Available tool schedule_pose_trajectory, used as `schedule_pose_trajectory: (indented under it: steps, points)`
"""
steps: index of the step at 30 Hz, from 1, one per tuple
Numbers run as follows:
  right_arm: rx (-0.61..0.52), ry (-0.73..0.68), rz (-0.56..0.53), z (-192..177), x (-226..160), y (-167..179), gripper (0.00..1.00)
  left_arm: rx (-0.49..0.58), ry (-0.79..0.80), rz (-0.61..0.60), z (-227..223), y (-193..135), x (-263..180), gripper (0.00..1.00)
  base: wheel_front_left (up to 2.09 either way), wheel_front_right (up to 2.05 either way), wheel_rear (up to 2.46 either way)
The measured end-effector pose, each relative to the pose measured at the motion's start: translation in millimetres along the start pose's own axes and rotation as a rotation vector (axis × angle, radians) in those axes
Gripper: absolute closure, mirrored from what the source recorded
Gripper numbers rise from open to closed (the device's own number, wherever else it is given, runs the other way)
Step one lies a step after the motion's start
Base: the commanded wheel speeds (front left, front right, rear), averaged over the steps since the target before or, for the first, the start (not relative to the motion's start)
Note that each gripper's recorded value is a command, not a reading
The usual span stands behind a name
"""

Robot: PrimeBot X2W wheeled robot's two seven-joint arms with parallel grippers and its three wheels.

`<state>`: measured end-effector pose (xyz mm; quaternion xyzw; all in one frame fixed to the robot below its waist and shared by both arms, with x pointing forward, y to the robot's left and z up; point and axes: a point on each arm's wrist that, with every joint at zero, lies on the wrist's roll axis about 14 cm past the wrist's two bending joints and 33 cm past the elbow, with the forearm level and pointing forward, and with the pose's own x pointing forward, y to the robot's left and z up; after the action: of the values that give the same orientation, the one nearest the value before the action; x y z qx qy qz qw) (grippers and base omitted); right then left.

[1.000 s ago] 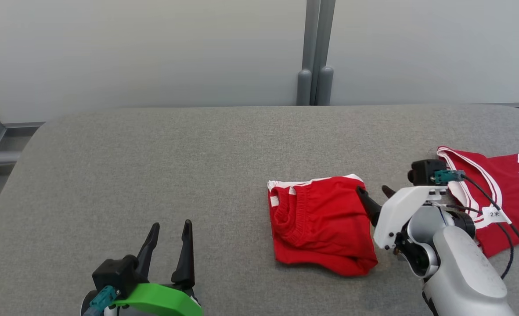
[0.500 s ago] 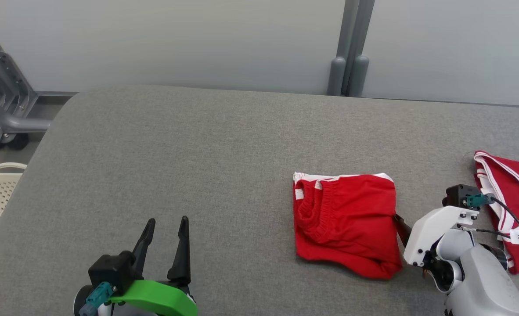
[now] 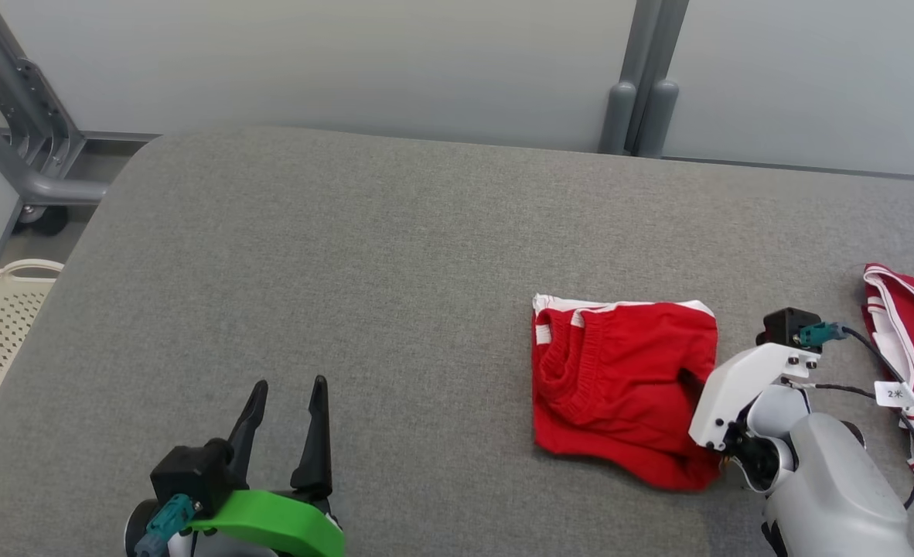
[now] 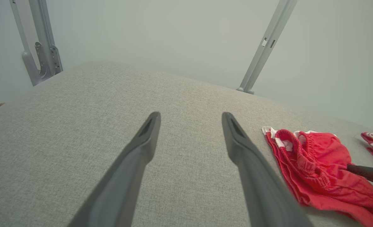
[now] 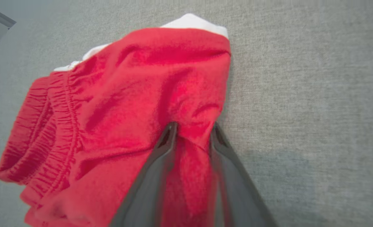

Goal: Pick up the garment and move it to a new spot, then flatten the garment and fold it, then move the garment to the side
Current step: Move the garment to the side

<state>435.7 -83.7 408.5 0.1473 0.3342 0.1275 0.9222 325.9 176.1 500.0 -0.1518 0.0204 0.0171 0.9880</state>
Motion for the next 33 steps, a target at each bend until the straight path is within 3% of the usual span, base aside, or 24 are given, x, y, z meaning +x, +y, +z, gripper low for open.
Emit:
schedule_pose_trajectory:
  steps: [11,24,33]
  points:
    - [-0.083,-0.052,0.004,20,-14,-4,1.00,-0.007,-0.005,-0.084,0,-27,12,0.00,0.00,0.00,0.00]
    - [-0.168,-0.160,-0.115,62,-70,-61,1.00,-0.026,0.019,-0.268,-9,-89,33,0.00,0.00,0.00,0.00]
    - [-0.176,-0.230,-0.258,85,-124,-112,1.00,-0.045,0.054,-0.459,-24,-155,56,0.00,0.00,0.00,0.00]
